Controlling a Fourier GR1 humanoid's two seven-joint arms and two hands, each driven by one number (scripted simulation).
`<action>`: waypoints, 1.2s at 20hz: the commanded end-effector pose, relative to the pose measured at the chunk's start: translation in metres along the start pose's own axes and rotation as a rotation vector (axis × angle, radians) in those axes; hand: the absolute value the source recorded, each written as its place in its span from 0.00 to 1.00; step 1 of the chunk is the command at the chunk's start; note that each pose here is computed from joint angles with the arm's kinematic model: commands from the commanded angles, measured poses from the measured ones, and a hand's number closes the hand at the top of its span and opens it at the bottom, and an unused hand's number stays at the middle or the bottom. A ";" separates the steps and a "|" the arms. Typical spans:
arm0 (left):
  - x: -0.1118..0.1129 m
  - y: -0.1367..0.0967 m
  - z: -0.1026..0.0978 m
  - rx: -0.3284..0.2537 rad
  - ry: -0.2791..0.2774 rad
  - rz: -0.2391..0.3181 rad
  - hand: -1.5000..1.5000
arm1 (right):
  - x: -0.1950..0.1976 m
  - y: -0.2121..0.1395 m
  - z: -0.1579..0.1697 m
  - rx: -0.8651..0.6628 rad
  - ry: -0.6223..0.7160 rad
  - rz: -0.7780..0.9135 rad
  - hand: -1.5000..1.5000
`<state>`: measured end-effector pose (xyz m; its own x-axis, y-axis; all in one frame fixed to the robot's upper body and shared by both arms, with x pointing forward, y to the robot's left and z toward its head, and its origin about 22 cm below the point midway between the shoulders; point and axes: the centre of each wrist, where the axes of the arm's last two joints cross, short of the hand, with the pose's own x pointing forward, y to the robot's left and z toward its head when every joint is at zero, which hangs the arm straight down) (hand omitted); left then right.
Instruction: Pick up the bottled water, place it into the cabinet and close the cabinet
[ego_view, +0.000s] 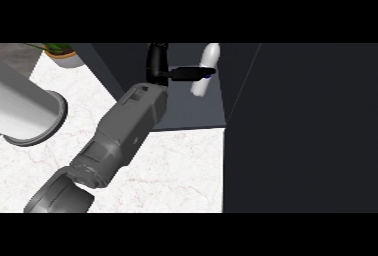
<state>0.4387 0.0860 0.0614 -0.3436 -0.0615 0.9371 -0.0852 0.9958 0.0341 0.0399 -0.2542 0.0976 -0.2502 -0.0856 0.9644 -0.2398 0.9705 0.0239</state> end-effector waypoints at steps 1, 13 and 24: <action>0.001 -0.007 0.004 -0.044 0.011 0.043 0.00 | 0.013 -0.001 0.001 -0.031 -0.022 -0.026 0.00; -0.018 -0.008 0.056 -0.138 0.050 0.235 0.00 | 0.026 0.007 -0.006 -0.044 -0.013 -0.020 0.00; -0.001 -0.009 0.132 -0.260 -0.010 0.426 0.00 | 0.026 0.013 0.002 -0.053 0.019 0.000 0.00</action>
<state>0.3436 0.0667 0.0139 -0.2950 0.3040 0.9058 0.2557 0.9386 -0.2317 0.0378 -0.2391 0.0990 -0.2162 -0.1207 0.9689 -0.1976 0.9772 0.0776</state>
